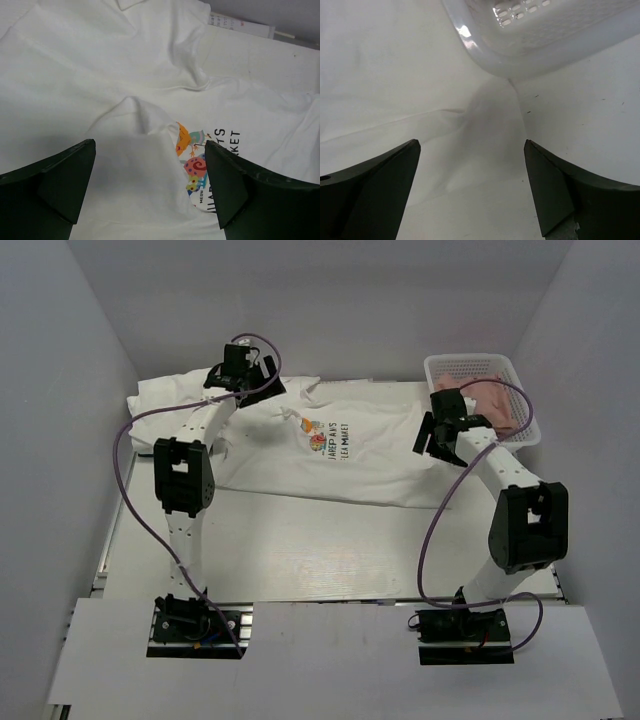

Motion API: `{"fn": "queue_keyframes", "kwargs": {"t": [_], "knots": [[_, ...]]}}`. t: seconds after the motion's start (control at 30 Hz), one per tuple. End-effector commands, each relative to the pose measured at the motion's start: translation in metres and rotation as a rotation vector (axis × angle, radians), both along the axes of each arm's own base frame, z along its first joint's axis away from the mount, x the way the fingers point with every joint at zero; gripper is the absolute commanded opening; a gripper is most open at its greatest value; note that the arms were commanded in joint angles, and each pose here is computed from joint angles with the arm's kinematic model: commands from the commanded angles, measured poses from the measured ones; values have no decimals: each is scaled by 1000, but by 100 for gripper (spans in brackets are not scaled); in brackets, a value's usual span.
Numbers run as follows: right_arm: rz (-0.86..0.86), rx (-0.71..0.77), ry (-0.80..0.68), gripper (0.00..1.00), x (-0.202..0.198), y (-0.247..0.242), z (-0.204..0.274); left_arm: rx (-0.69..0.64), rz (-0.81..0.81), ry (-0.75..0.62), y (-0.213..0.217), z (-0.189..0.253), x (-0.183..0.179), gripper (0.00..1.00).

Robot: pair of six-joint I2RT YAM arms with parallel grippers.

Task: Fold and stack the t-shirts
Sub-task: Fold the flattened tshirt in 1/3 of the way

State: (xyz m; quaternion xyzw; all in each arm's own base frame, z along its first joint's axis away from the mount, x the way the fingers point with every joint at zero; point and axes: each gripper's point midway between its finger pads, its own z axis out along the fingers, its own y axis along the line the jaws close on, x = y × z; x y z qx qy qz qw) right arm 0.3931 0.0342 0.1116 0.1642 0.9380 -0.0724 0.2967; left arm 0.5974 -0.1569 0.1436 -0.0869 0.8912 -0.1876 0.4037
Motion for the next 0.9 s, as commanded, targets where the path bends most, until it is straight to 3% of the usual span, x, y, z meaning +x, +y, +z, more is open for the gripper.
{"fn": "queue_keyframes", "kwargs": {"t": [0.0, 0.17, 0.2, 0.27, 0.3, 0.6, 0.7, 0.87], "knots": [[59, 69, -79, 90, -4, 16, 28, -26, -3, -52, 6, 58, -25, 100], [170, 162, -88, 90, -20, 46, 20, -29, -29, 46, 10, 27, -74, 100], [189, 166, -82, 90, -23, 51, 12, -24, -21, 117, 13, -3, -94, 100], [209, 181, -49, 90, -27, 55, -1, -26, -5, 131, 17, -12, -108, 100], [215, 175, -21, 90, -29, 56, -12, -14, -3, 197, 20, -38, -124, 100], [188, 90, 16, 90, 1, 44, -53, 112, 122, 376, 60, -103, -161, 100], [158, 98, 95, 90, -14, 41, -80, 105, 158, 431, 69, -119, -175, 100], [85, 132, 217, 90, -61, 29, -111, 87, 174, 586, 74, -149, -233, 100]]}}
